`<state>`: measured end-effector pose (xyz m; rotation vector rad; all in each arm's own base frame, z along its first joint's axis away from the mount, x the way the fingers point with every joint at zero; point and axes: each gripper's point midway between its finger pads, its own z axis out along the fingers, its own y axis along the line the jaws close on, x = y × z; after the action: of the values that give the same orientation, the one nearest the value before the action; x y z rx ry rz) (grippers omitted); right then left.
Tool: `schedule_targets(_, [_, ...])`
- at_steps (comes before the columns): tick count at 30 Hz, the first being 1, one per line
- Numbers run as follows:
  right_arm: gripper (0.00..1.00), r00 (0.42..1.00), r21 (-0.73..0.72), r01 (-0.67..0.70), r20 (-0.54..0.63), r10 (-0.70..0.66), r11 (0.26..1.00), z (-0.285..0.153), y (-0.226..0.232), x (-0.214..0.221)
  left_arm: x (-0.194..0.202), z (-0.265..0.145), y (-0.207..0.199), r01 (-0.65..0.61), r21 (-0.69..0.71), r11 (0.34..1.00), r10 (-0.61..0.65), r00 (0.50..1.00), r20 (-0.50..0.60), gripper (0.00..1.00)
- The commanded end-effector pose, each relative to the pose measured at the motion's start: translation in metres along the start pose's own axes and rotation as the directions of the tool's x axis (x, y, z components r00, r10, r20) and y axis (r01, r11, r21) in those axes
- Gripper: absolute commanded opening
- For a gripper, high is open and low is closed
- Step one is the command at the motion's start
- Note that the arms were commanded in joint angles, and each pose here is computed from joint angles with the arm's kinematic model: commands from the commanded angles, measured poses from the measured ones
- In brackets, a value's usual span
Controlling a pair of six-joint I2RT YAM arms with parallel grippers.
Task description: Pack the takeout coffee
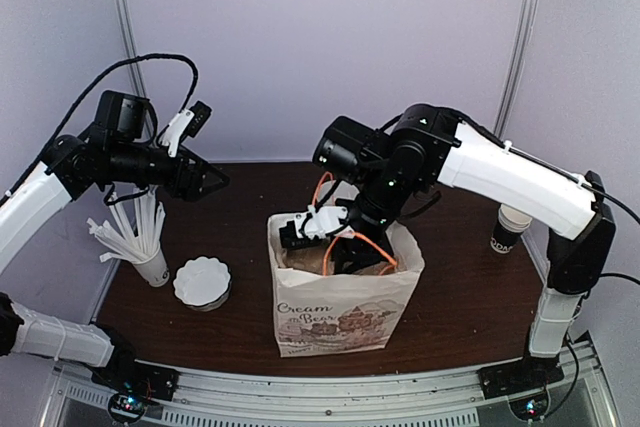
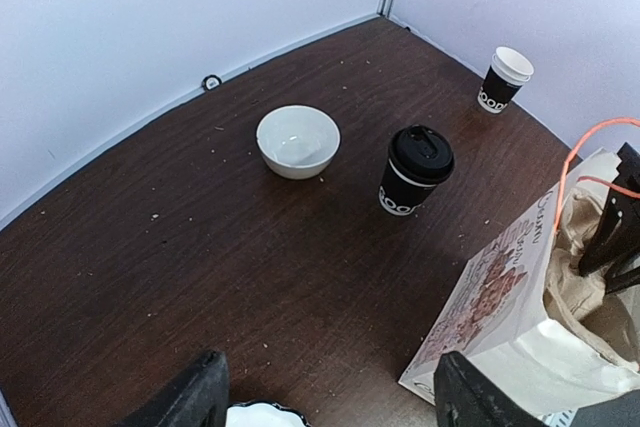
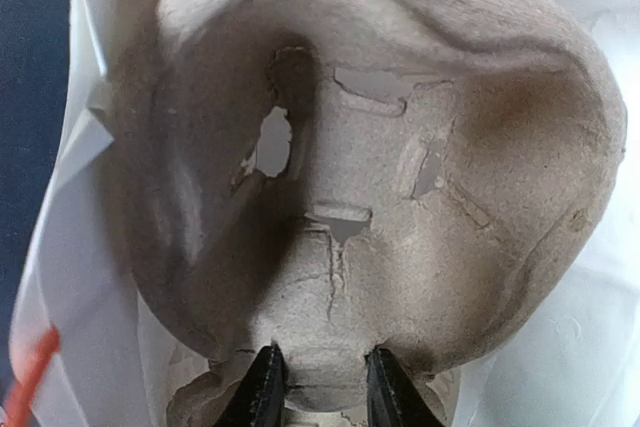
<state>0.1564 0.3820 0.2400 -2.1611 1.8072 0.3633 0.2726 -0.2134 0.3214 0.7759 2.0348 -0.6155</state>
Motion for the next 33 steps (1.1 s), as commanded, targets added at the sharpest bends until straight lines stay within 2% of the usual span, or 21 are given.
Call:
schedule_targets(1, [0.27, 0.995, 0.003, -0.003, -0.104, 0.003, 1.000, 0.003, 0.004, 0.022, -0.009, 0.005, 0.000, -0.007, 0.021, 1.000, 0.006, 0.999, 0.041, 0.74])
schedule_targets(12, [0.27, 0.983, -0.027, -0.036, -0.179, 0.031, 0.999, 0.015, 0.012, 0.043, -0.011, 0.016, 0.001, 0.004, 0.039, 0.999, -0.005, 0.999, 0.035, 0.74])
schedule_targets(33, [0.27, 0.935, -0.039, -0.099, -0.345, 0.079, 0.994, 0.093, 0.009, 0.083, -0.002, 0.017, -0.002, 0.013, 0.054, 0.998, -0.014, 1.000, 0.018, 0.74])
